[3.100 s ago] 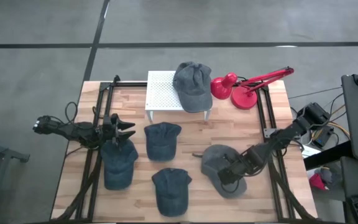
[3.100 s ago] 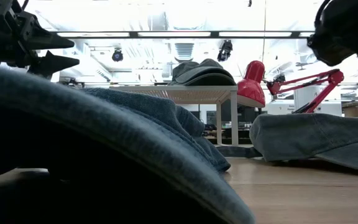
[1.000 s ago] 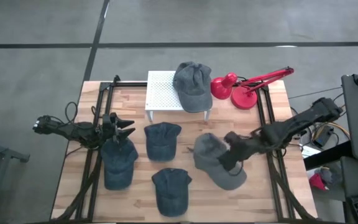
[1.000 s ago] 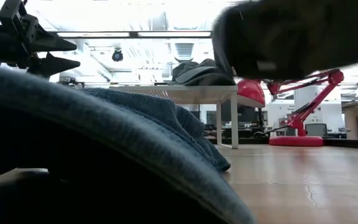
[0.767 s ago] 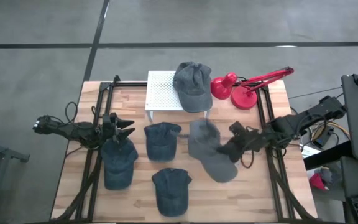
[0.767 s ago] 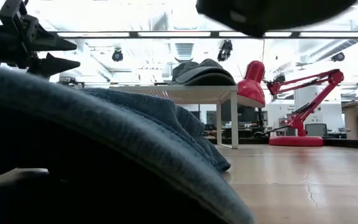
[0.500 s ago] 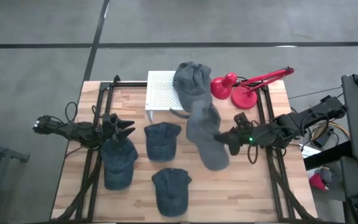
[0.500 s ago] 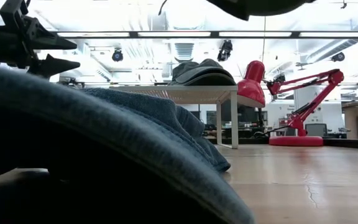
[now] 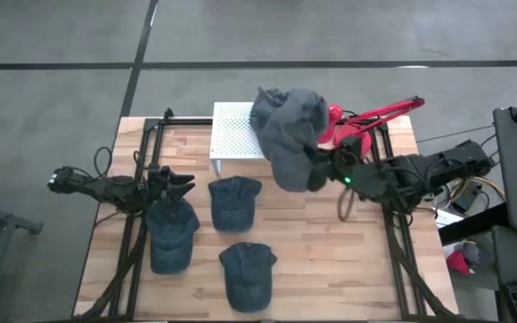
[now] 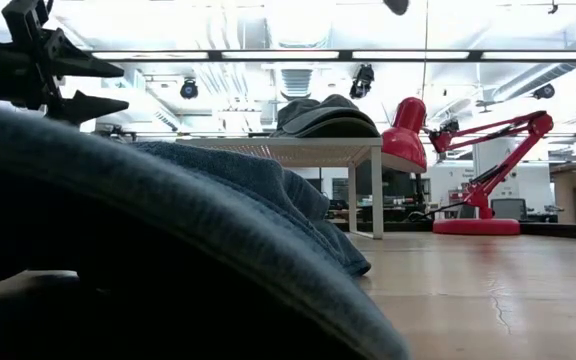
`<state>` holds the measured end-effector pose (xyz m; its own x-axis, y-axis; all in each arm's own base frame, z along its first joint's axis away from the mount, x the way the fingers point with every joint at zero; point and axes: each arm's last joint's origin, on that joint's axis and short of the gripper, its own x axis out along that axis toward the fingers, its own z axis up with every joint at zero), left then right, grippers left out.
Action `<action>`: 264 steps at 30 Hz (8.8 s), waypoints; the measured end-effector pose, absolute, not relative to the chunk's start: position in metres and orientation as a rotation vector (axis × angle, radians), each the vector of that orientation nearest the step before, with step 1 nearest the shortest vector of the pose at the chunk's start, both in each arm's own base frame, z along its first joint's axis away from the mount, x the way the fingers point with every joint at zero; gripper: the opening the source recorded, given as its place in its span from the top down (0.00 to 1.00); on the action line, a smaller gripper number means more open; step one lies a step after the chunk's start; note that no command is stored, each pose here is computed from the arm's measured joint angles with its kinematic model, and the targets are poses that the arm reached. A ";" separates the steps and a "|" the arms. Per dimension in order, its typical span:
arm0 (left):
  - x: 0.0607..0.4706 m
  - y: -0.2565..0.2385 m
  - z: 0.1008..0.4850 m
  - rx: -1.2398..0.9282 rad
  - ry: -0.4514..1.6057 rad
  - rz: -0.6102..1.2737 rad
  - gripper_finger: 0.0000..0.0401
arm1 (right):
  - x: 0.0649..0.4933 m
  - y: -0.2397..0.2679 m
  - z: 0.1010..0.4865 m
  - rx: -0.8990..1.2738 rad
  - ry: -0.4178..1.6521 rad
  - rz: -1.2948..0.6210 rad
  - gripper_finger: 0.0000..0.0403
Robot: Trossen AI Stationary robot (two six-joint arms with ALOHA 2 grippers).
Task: Pick & Place hat
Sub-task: Stack the gray cap on the gray caps on the shelf, then put the left black cap on the shelf
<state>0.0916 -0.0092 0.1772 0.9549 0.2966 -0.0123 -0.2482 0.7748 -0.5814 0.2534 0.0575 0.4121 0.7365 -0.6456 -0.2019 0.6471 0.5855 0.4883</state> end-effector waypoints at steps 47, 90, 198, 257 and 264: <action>0.092 -0.009 0.177 -0.613 -0.078 0.297 0.44 | 0.366 -0.084 0.370 0.691 0.354 -1.387 0.98; 0.092 -0.009 0.177 -0.613 -0.078 0.297 0.44 | 0.368 -0.097 0.356 0.684 0.438 -1.357 0.69; 0.106 -0.016 0.242 -0.514 0.103 0.258 0.44 | 0.250 0.031 0.355 0.241 0.543 -0.501 0.93; 0.159 -0.104 0.217 -0.973 1.195 1.166 0.44 | 0.174 0.026 0.277 0.403 0.317 -0.262 0.93; 0.152 -0.102 0.194 -1.036 1.235 1.229 0.44 | 0.174 0.026 0.277 0.403 0.317 -0.263 0.93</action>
<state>0.1521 -0.1020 0.1944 -0.0641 0.0959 -0.9933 -0.9928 0.0946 0.0732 0.1735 0.0262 0.2770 0.9174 -0.1865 -0.3517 0.3108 0.8875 0.3401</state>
